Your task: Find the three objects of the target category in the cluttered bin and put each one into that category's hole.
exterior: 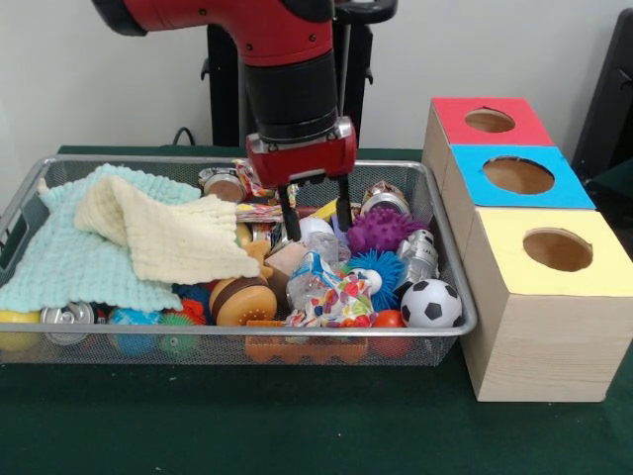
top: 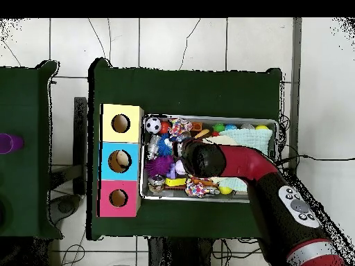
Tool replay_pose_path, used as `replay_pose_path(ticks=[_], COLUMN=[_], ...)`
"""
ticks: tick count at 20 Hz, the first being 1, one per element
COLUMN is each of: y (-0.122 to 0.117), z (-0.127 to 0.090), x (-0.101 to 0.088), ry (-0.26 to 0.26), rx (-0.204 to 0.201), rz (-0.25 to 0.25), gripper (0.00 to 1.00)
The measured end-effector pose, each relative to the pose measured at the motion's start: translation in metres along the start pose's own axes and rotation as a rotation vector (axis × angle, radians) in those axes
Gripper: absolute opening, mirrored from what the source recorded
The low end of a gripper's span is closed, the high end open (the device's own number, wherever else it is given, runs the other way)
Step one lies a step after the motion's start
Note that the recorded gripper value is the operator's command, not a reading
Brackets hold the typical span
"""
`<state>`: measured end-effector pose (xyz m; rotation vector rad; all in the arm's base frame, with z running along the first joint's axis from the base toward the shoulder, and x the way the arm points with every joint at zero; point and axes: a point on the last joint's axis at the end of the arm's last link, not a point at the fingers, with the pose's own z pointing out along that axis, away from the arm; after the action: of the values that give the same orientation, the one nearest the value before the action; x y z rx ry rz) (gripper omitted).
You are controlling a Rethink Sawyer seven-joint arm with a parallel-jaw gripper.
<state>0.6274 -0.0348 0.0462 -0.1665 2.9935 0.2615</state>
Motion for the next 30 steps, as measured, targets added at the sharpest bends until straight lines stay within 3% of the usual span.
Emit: replay_pose_path(ticks=[8,15,30], y=[-0.021,-0.02,0.04], z=[0.004,0.01,0.051], x=[-0.005,-0.002,0.007], ry=[-0.01,-0.004,0.051], rx=[0.015,0.022,-0.028], rz=[0.009,-0.016,-0.091], gripper=[1.0,1.0,1.0])
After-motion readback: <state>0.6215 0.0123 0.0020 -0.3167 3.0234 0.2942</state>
